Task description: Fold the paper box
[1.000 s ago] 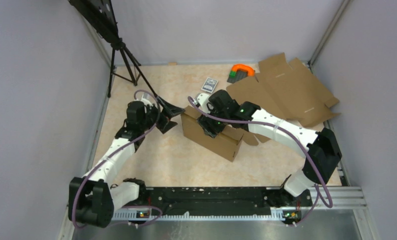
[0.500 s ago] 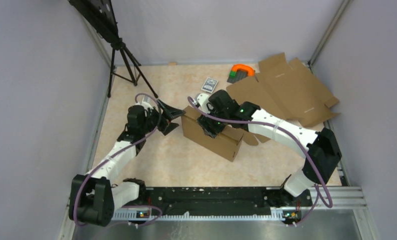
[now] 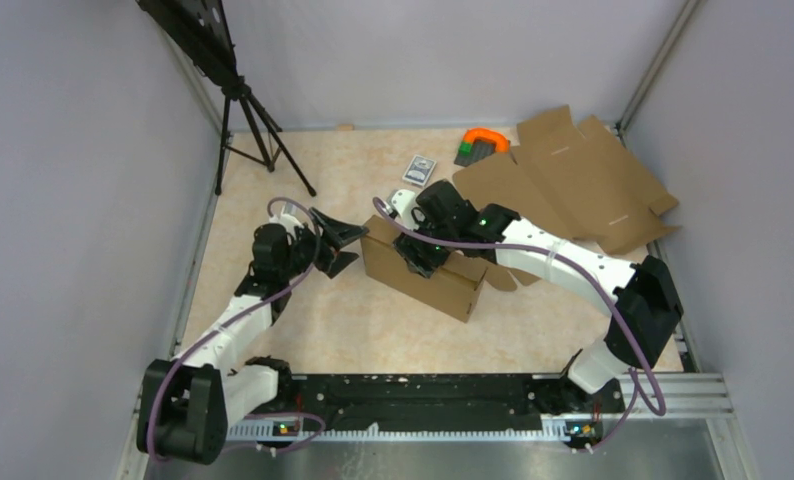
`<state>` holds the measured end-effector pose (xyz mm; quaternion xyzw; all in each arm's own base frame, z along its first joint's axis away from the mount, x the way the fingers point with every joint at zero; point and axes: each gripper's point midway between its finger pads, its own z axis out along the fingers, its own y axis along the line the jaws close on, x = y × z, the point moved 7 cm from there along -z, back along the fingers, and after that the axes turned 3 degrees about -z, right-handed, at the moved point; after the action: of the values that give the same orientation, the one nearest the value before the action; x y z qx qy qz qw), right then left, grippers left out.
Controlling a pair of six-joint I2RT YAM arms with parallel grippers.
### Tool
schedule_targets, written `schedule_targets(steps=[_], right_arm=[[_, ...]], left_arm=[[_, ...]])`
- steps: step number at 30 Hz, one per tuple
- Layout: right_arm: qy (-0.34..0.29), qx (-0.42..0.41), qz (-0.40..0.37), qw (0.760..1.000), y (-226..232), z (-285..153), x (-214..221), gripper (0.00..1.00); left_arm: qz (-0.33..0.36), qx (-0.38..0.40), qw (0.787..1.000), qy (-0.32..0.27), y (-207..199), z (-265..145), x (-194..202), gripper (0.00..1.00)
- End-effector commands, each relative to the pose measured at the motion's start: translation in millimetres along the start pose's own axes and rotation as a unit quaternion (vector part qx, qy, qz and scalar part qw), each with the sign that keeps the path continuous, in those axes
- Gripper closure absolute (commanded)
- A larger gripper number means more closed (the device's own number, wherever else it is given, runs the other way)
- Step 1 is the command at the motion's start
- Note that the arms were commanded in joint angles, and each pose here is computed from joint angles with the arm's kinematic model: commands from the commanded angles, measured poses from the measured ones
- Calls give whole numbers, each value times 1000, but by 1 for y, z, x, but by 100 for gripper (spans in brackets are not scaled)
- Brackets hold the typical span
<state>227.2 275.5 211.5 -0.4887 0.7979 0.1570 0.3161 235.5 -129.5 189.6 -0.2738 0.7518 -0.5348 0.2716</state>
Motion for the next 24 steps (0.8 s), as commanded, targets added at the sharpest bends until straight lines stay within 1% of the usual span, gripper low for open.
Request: schedule_targets(steps=[1, 3, 5, 6, 8, 9, 10, 18, 22, 24], right_arm=[[31, -18, 35, 999, 5, 13, 13, 48], [30, -15, 28, 999, 3, 13, 11, 46], [28, -13, 12, 999, 1, 10, 7, 39], [28, -8, 8, 1000, -1, 7, 4, 31], [18, 3, 6, 1000, -3, 0, -2, 13], [5, 6, 7, 1000, -3, -5, -7, 7], [-5, 8, 9, 1000, -3, -8, -10, 4], [-63, 14, 23, 998, -2, -50, -36, 2], [-93, 40, 32, 994, -4, -87, -41, 2], [-111, 53, 39, 992, -3, -106, -39, 2]], left_arm=[[-7, -23, 998, 50, 14, -6, 15, 4], [21, -17, 998, 63, 4, -7, 13, 3], [80, -24, 994, 70, -9, -10, 9, 2], [104, -43, 991, 72, -12, -12, 7, 2], [156, -68, 984, 57, -24, -17, -3, 2], [176, -68, 981, 52, -33, -18, -7, 2], [186, -68, 979, 52, -37, -19, -8, 2], [218, -60, 972, 60, -65, -25, -14, 3], [255, -51, 964, 58, -90, -35, -17, 13], [272, -35, 960, 56, -105, -39, -17, 24]])
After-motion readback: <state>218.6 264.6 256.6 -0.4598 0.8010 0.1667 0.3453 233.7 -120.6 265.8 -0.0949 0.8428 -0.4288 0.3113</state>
